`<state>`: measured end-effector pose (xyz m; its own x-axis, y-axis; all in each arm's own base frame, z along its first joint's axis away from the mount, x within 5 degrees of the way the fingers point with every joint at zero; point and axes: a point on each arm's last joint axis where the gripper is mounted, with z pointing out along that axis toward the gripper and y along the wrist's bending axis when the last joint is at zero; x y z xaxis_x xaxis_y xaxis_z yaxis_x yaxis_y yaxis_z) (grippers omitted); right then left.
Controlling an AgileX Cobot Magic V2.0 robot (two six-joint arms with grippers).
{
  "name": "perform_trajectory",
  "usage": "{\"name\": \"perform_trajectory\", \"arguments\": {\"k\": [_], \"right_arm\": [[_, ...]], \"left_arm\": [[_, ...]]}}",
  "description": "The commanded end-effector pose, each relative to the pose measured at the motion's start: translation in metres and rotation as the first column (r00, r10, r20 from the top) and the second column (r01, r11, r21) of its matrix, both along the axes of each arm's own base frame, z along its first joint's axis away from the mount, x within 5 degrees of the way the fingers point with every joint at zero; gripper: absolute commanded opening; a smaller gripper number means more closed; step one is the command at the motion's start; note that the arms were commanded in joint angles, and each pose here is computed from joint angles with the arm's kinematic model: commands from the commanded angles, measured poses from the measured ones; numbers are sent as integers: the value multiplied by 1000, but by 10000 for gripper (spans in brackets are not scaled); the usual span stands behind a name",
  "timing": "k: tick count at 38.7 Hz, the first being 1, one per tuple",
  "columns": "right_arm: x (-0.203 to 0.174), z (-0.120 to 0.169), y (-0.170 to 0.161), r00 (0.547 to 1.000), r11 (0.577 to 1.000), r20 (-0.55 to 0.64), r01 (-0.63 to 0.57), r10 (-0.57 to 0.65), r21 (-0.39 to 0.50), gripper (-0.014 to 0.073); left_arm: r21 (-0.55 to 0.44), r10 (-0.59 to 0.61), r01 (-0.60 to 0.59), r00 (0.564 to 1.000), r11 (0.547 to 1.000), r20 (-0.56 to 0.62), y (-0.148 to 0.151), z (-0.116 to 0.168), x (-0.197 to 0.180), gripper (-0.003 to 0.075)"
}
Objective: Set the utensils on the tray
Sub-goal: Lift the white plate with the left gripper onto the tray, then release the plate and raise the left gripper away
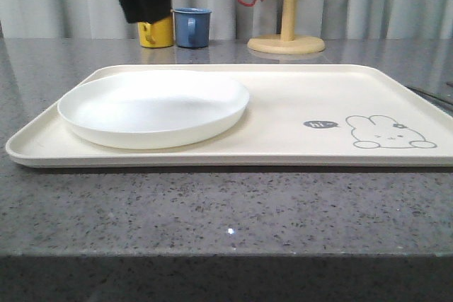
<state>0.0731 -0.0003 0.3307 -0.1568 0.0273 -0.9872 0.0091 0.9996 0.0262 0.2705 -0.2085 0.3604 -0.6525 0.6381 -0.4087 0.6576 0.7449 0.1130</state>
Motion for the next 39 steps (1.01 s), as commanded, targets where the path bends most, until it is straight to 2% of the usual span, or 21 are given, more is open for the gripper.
{"name": "perform_trajectory", "arguments": {"k": [1,4,10,15,19,25,32,39], "right_arm": [[1,18,-1,995,1000,98,7,-6,-16,642],[1,18,-1,995,1000,98,7,-6,-16,642],[1,18,-1,995,1000,98,7,-6,-16,642],[1,18,-1,995,1000,98,7,-6,-16,642],[1,18,-1,995,1000,98,7,-6,-16,642],[1,18,-1,995,1000,98,7,-6,-16,642],[1,18,-1,995,1000,98,7,-6,-16,642],[1,18,-1,995,1000,98,7,-6,-16,642]], "left_arm": [[-143,78,-61,990,988,115,31,34,-9,-18],[-199,137,-105,978,974,154,53,37,-13,-18],[-281,256,-192,943,940,211,97,21,-30,-18],[-369,359,-246,891,896,278,129,1,-52,-18],[-456,431,-251,832,854,349,148,-12,-76,-18],[-551,476,-165,732,818,487,164,-29,-120,-18],[-618,512,-63,630,784,585,177,-49,-162,-18],[-647,534,11,555,762,638,185,-57,-189,-18]]}}
